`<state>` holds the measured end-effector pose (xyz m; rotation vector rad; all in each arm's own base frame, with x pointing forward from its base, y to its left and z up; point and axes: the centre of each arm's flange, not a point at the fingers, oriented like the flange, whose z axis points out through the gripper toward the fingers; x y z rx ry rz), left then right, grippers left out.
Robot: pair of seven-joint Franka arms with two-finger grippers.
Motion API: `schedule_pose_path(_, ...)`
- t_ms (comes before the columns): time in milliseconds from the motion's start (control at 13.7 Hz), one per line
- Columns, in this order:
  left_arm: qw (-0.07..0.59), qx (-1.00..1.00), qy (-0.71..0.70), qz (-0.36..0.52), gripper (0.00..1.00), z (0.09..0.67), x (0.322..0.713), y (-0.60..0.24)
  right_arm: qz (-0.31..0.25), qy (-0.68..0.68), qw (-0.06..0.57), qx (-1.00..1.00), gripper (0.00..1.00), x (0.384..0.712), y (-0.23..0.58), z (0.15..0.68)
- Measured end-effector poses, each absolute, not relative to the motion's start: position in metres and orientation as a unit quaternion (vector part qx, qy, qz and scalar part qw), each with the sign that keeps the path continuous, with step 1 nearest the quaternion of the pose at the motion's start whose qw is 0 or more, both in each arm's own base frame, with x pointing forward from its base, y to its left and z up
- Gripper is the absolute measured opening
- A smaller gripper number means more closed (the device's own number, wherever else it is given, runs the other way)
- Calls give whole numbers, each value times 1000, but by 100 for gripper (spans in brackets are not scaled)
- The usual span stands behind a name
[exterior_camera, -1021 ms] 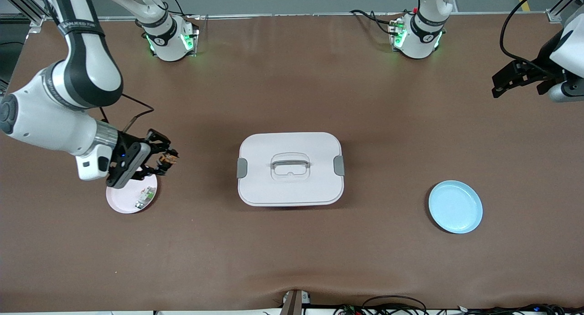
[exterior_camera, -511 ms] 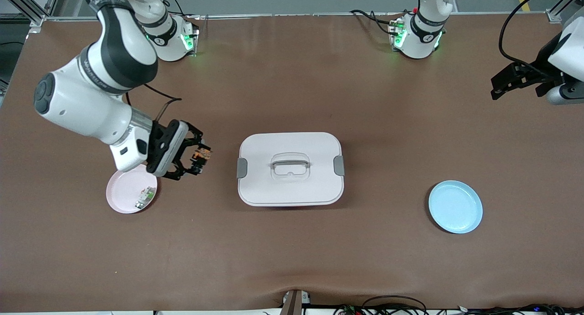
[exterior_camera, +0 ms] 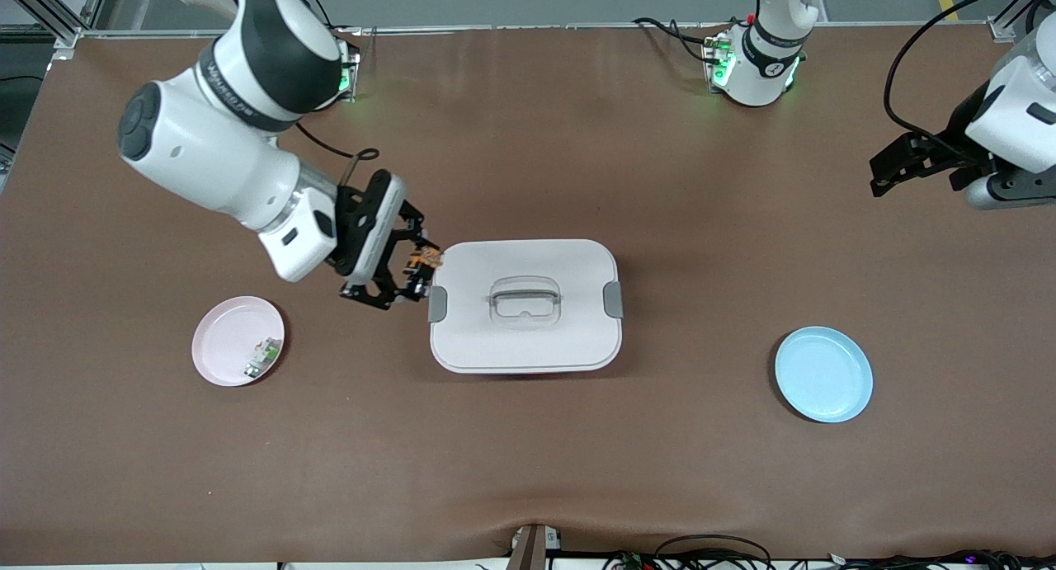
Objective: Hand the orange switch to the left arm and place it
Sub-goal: 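Lift the switch with the right gripper and carry it over the box, then hold the switch above the box while the left gripper reaches it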
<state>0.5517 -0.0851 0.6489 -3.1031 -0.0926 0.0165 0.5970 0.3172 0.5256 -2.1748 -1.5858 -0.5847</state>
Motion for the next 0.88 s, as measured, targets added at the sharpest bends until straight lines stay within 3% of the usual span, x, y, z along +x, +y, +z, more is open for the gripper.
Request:
schedule_pose_path(438,-45,-999,-13,3,100,662,545,-126,-255,-596,194,-736,73,563,417,528)
schedule_pose_path(875,-121,-992,26,38,100,652,537,-183,-289,-548,225,-752,73,576,432,497)
